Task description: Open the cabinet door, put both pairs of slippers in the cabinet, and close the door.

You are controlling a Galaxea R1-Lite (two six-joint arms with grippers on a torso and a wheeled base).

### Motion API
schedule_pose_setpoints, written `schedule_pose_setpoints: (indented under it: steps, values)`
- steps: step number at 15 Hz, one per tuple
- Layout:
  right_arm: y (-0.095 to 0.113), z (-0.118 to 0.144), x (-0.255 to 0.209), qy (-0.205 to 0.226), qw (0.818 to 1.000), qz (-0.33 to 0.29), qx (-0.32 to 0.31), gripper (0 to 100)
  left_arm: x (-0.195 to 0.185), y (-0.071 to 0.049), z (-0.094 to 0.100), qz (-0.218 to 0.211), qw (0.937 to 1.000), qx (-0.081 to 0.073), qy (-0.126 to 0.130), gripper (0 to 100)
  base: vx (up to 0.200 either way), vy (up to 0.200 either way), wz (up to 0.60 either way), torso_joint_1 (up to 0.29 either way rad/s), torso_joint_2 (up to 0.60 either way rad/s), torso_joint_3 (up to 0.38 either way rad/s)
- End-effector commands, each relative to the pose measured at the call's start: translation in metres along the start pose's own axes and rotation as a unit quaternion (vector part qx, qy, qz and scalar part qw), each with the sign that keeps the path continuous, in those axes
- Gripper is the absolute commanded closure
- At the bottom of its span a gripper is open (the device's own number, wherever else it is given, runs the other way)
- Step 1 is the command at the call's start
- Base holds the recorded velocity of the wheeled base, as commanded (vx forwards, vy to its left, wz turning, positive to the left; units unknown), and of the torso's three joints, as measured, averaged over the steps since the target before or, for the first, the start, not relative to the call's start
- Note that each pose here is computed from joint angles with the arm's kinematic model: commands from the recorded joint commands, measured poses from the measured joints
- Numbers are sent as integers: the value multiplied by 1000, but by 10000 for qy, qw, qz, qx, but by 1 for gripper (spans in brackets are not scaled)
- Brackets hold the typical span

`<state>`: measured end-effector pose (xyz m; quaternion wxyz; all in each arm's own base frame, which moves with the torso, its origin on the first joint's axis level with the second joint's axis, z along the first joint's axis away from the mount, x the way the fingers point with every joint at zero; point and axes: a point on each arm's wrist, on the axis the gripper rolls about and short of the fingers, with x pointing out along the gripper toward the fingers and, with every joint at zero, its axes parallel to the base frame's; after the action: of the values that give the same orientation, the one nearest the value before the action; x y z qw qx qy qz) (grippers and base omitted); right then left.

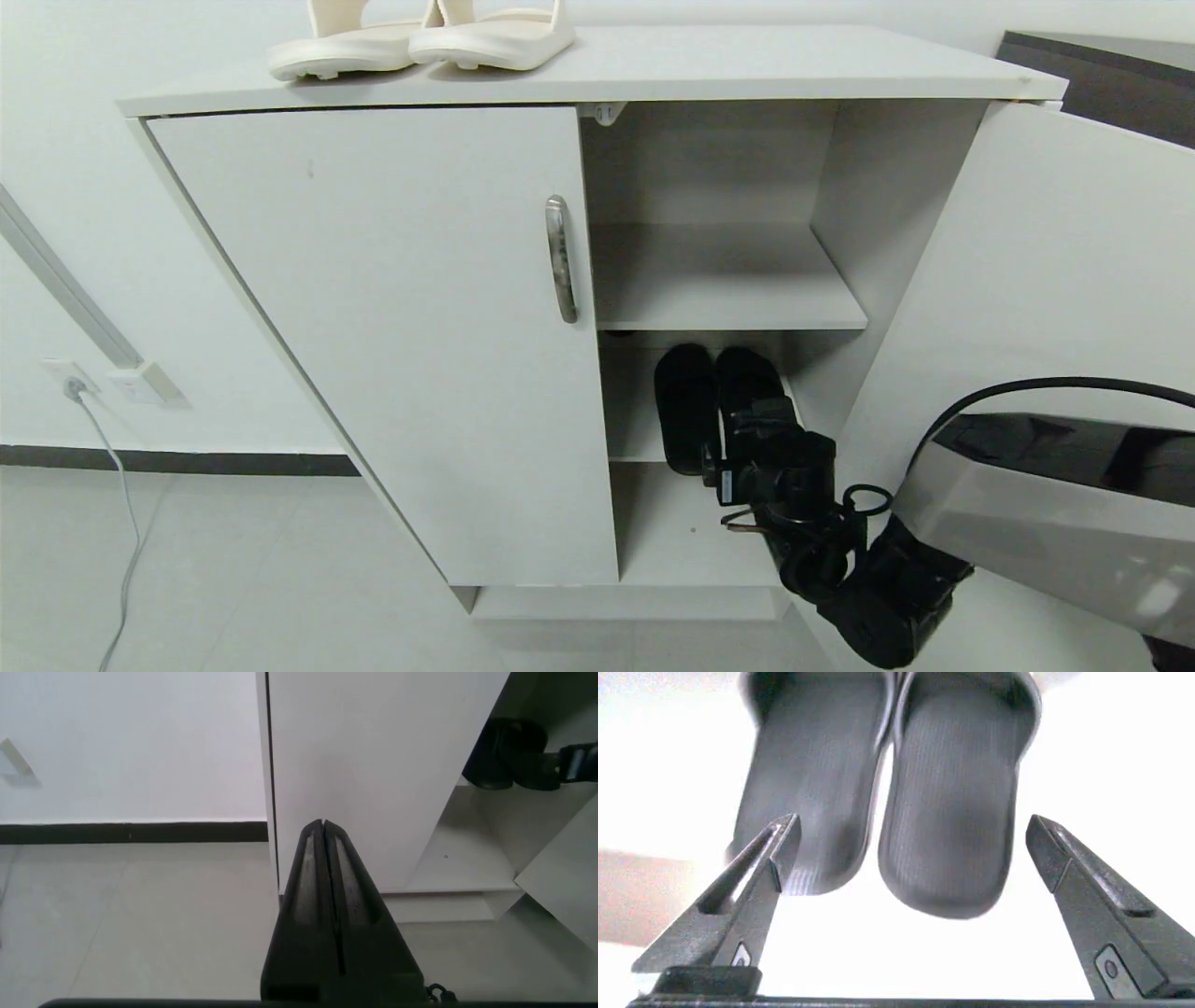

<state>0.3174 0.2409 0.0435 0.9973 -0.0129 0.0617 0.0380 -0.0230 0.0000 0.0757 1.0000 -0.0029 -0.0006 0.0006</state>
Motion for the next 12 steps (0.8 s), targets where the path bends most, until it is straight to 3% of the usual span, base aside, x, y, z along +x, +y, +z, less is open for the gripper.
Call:
schedule_pose_setpoints:
  steps: [1,9,12]
  values:
    - [4,6,-28,-24,9998,196,-29,0,0,0,0,1,10000,-10,6,100,0,0,0,0,0,0]
    - [8,7,-27,-40,9998,197,-92,0,0,0,0,-6,10000,-10,6,100,0,0,0,0,0,0]
    - [7,6,-28,-28,9997,196,-132,0,0,0,0,-6,10000,-10,6,100,-200,0,0,7,4,5]
